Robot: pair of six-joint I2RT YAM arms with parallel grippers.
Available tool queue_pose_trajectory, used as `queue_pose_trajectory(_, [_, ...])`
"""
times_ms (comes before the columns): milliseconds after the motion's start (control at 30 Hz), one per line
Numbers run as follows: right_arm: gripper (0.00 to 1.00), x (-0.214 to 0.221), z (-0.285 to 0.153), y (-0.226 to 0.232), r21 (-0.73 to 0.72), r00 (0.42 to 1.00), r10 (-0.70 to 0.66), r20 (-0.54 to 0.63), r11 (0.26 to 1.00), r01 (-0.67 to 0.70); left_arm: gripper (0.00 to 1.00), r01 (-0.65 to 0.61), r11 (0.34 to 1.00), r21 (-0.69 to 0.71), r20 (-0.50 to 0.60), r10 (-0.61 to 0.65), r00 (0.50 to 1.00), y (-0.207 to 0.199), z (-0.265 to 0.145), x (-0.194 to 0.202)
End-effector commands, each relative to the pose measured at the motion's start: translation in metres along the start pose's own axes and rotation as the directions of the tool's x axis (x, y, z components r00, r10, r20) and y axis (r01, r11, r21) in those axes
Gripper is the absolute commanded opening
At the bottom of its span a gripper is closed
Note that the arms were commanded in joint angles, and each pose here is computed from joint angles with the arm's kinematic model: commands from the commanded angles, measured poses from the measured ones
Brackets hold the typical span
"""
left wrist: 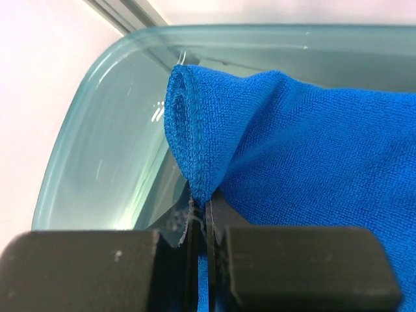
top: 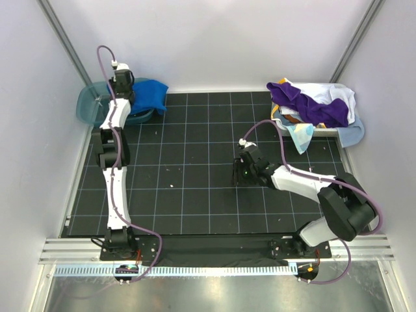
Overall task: Fold and stack the towels
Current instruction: Neatly place the folded towel into the bin
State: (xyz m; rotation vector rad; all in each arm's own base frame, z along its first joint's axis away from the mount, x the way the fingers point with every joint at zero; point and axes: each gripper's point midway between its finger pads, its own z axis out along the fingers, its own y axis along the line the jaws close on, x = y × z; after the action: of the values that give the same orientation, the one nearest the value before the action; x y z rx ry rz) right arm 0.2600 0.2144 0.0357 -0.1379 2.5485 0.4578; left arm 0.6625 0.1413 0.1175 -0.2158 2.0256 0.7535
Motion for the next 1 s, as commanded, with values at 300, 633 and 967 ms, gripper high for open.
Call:
queue_pose_trajectory(300, [0.44,-0.012,0.007,0.017,-0.036,0.999,-0.033,0.034,0.999,0.035,0.0,0.109,0.994,-0.026,0.133,-0.104,0.986,0.062,0.009,-0.045])
queue_pose_trajectory(633, [0.44,-0.01,0.012,0.019,-0.034,0.999,-0.046,0.024,0.998,0.047,0.38,0.166,0.985,-0.052,0.121,-0.159,0.98,0.076,0.031,-0.028])
queue_pose_trajectory(967, [0.45,-0.018,0.01,0.024,-0.044,0.998,-0.054,0.044,0.997,0.056,0.72,0.274,0.957,-0.097,0.137,-0.26,0.956,0.085,0.009,-0.04])
